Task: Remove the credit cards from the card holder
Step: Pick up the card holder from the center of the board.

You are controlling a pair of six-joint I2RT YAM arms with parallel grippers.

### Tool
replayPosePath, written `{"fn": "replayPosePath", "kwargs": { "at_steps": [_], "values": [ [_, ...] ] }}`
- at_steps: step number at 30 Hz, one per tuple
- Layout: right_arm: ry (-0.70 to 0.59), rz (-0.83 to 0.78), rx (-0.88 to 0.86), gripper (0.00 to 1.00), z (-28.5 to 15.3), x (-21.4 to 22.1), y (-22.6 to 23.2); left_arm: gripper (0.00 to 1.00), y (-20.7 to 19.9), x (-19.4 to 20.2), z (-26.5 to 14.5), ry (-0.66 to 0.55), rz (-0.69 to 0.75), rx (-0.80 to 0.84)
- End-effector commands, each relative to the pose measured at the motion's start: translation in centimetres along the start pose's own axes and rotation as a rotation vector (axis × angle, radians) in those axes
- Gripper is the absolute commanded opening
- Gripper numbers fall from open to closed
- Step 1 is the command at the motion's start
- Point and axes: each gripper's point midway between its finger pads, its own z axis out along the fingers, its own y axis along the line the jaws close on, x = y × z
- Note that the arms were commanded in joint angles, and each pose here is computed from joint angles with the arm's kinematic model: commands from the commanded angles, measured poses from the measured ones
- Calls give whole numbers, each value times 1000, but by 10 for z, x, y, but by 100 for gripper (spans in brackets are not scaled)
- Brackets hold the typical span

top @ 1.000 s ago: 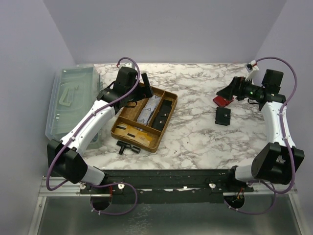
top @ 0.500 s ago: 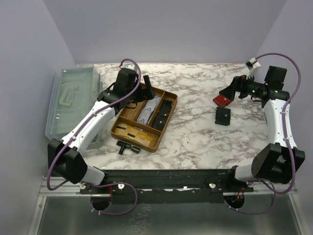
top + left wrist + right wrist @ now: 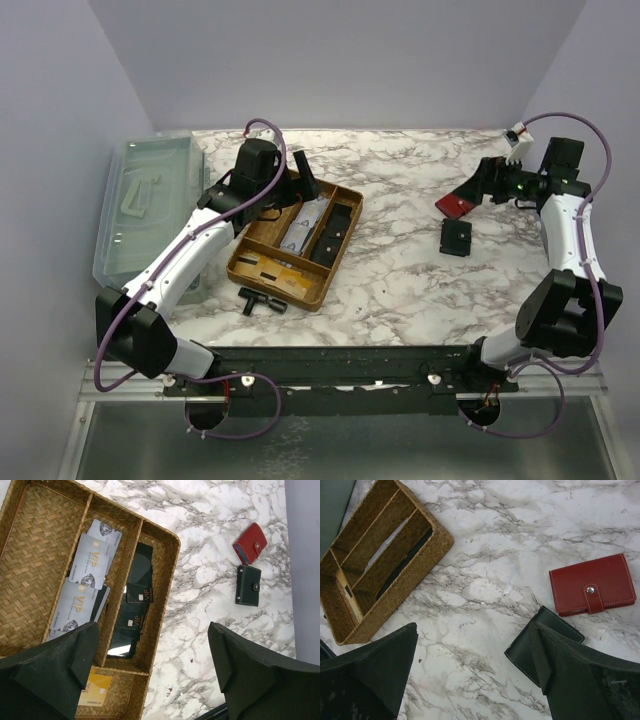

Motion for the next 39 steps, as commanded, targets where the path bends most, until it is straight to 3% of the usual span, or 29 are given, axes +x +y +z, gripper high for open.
{"fn": "replayPosePath", "kwargs": {
  "at_steps": [1, 16, 20, 25, 30, 39],
  "values": [
    [11, 49, -9, 100, 5, 1, -6, 99, -9, -13, -6, -36, -7, 35],
    [115, 189, 109, 99, 37, 16, -69, 99, -14, -9, 7, -15, -7, 68],
    [119, 224, 162, 92, 46, 14, -88, 99, -21, -14, 14, -9, -6, 90],
    [216, 260, 283, 83, 53, 44, -122, 99, -21, -13, 17, -11, -12, 97],
    [253, 219, 289, 67, 67, 54, -142, 99, -15, -5, 18, -9, -28, 83],
    [341, 74, 322, 61, 98, 59, -172, 99, -14, 1, 25, 9, -37, 91]
  ]
}}
